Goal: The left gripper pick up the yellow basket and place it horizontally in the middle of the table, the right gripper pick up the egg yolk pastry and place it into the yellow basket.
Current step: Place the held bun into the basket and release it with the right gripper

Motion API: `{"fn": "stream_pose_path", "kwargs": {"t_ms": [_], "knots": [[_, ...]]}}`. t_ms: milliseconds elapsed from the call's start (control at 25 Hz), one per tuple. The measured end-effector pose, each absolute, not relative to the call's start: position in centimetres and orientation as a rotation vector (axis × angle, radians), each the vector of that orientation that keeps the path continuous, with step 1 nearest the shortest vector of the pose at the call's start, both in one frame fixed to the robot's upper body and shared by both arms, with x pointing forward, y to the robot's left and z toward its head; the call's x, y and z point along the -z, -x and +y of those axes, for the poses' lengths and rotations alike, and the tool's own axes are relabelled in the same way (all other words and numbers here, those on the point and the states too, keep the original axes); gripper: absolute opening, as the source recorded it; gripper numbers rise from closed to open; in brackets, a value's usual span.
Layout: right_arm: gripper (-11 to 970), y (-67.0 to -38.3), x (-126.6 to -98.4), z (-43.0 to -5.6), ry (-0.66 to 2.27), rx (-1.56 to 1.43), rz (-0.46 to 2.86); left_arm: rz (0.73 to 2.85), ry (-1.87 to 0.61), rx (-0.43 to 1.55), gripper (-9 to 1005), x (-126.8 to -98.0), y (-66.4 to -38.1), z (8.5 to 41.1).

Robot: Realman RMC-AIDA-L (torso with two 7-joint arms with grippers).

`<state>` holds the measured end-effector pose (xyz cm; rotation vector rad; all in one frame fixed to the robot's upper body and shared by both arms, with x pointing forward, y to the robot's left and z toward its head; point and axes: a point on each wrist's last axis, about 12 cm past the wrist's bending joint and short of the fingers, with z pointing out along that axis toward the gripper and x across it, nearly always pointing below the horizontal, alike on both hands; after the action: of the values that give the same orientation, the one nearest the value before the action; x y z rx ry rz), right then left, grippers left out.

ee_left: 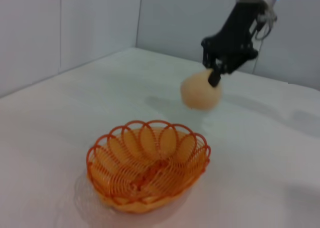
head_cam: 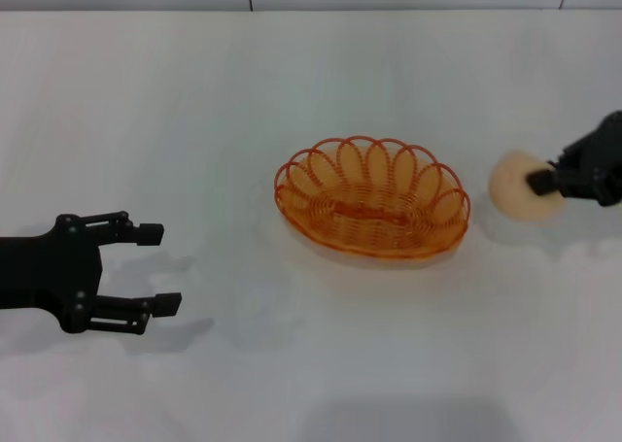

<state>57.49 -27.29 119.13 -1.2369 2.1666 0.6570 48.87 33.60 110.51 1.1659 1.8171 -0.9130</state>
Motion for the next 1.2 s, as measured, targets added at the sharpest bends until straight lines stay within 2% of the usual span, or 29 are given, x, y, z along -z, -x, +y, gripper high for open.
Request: {"fn": "stream_pose_path", "kwargs": {"t_ms": [160,560,800,1200], "knots": [[47,-58.0,-119.1,-25.1,1.266,-0.696,2.072,1.824,-1.176,0.910,880,-110.5,-49.0,33.5],[38,-58.3,-116.8,-19.9,1.260,-0.799,1.879,1.818,-1.185,0.909,880,-110.6,-49.3,33.3],[36,-58.6,-115.0,-18.3,1.238,-0.792,1.854,1.811,-1.188,0.908,880,-110.7,-49.4,33.2],[50,-58.4,-113.6,-17.1,1.256,-0.766,1.853,1.800,-1.187,0.904,880,-110.9,-49.7,33.0]]}}
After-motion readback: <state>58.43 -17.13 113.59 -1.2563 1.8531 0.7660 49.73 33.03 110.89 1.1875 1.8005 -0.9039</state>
